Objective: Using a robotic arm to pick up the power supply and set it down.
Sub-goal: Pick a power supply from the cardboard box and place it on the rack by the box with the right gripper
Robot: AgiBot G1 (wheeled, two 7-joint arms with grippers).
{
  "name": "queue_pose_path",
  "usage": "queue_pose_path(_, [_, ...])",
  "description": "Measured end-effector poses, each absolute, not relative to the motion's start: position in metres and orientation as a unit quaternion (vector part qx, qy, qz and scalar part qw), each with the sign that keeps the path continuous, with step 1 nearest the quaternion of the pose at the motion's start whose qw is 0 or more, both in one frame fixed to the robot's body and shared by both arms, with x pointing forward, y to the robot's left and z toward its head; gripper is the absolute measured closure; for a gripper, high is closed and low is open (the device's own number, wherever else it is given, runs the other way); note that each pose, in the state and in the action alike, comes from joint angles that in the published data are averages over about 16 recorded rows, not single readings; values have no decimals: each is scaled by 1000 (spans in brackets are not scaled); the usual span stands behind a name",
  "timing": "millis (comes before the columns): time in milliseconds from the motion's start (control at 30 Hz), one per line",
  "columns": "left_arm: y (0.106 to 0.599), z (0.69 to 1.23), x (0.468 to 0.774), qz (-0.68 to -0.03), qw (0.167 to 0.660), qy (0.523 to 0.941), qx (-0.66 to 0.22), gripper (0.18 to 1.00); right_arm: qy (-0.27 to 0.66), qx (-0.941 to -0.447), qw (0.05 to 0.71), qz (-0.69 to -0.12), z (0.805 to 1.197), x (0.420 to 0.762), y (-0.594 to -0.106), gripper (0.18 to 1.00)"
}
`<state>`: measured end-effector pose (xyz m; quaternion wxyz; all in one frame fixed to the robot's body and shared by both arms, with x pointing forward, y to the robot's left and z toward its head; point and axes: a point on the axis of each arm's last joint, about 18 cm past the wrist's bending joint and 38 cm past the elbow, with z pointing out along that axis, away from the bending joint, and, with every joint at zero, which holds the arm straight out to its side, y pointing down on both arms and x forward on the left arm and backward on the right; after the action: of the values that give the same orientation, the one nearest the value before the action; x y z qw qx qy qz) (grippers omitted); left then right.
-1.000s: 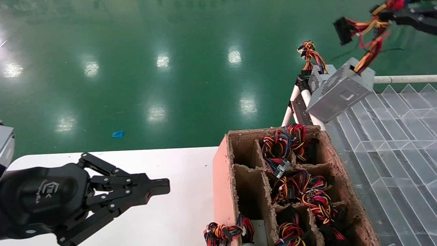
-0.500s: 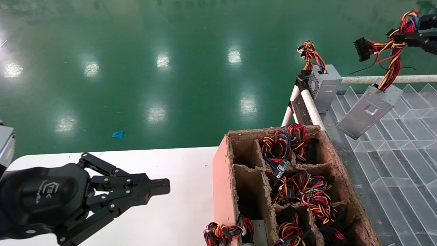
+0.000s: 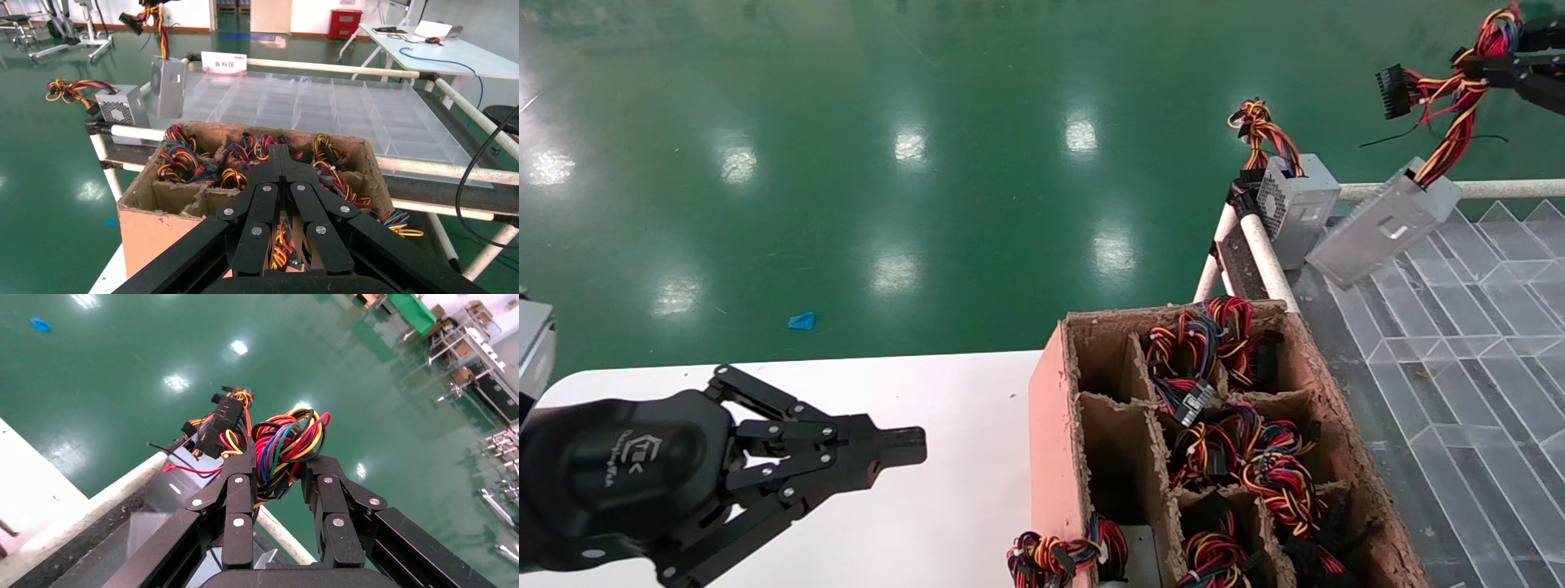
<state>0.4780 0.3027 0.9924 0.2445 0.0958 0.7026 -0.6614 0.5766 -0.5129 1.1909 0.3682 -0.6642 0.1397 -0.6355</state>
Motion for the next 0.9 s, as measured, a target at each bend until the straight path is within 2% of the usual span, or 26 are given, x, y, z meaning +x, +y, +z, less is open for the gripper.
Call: queue_pose_path(900, [303,992,478,-661,244,703,96,993,97,-707,355,-604,1184,588,-480,866])
